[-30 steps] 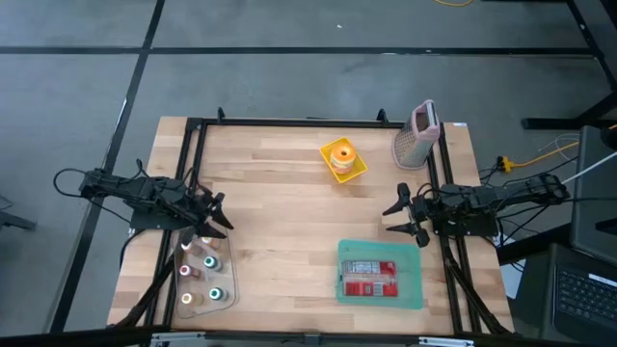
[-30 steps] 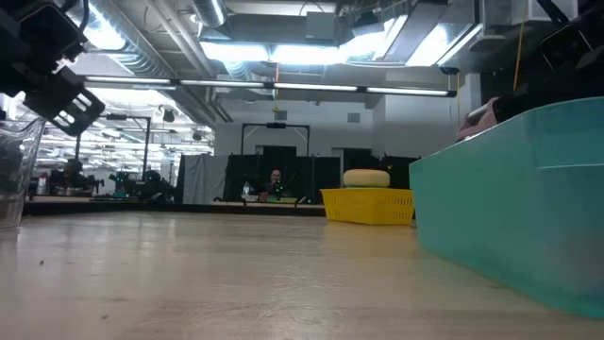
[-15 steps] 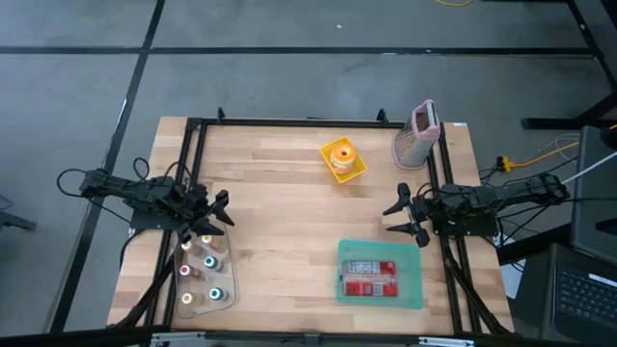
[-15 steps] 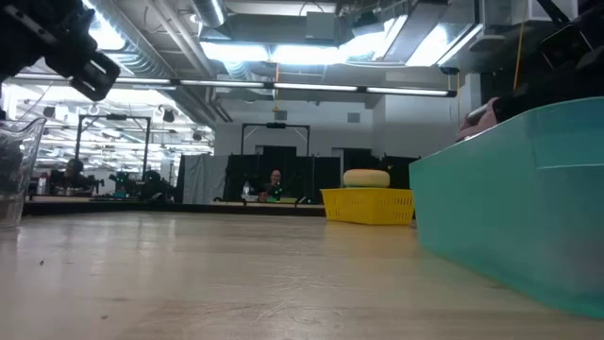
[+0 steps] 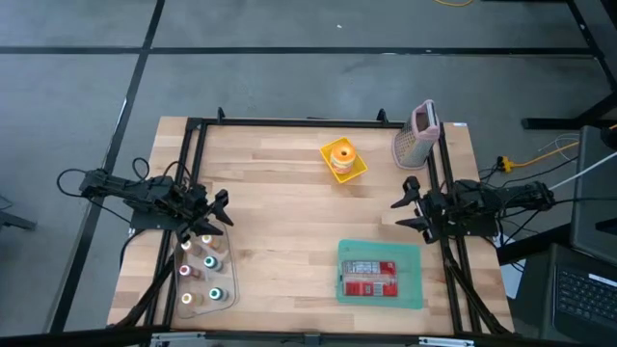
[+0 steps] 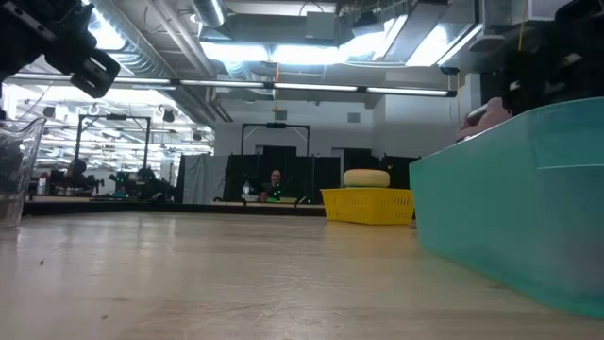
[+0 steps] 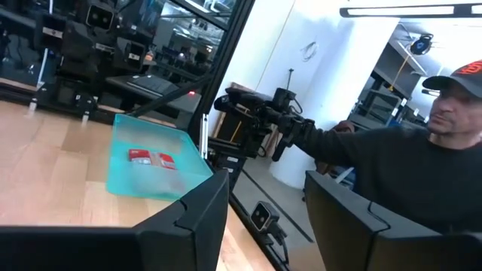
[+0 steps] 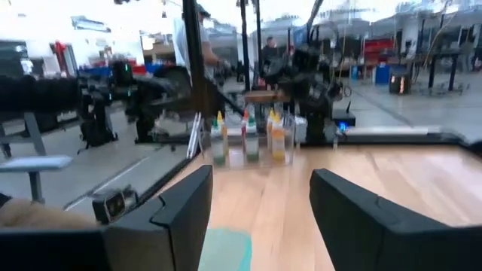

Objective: Pick & Place Food Item
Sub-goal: Return to Home Position

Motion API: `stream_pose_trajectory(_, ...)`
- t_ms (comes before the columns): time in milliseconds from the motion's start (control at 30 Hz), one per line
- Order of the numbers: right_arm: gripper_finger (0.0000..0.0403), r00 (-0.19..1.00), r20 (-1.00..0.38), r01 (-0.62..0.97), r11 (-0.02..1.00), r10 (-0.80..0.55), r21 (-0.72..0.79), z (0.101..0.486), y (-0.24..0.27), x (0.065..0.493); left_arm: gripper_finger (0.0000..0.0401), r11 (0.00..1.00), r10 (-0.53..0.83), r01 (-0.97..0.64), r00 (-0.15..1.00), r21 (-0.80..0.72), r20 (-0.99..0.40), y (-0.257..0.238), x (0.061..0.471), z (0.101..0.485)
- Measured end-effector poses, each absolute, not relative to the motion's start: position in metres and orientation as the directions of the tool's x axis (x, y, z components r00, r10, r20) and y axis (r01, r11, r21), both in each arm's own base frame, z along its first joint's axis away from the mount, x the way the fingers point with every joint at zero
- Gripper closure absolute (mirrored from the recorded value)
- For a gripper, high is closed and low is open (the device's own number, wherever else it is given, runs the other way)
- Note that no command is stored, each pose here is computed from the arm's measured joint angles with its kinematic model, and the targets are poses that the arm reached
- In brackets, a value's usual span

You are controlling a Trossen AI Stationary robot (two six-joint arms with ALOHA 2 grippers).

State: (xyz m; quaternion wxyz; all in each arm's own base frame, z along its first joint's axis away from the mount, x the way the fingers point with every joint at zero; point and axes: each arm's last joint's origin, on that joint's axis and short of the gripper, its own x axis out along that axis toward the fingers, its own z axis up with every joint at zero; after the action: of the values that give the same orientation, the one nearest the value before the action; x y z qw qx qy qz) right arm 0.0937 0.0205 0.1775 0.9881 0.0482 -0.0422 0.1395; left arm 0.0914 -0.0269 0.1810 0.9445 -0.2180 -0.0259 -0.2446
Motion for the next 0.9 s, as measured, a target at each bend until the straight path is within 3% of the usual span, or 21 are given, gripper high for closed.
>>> stream_pose_trajectory(900,0.0182,0.968,0.075,-0.247,0.965,0.241,0.085,0.175,0.017,0.0947,0.0232,0.763,-0.49,0.509,0.857,-0.399,0.156,-0.0311,0.09,0.181)
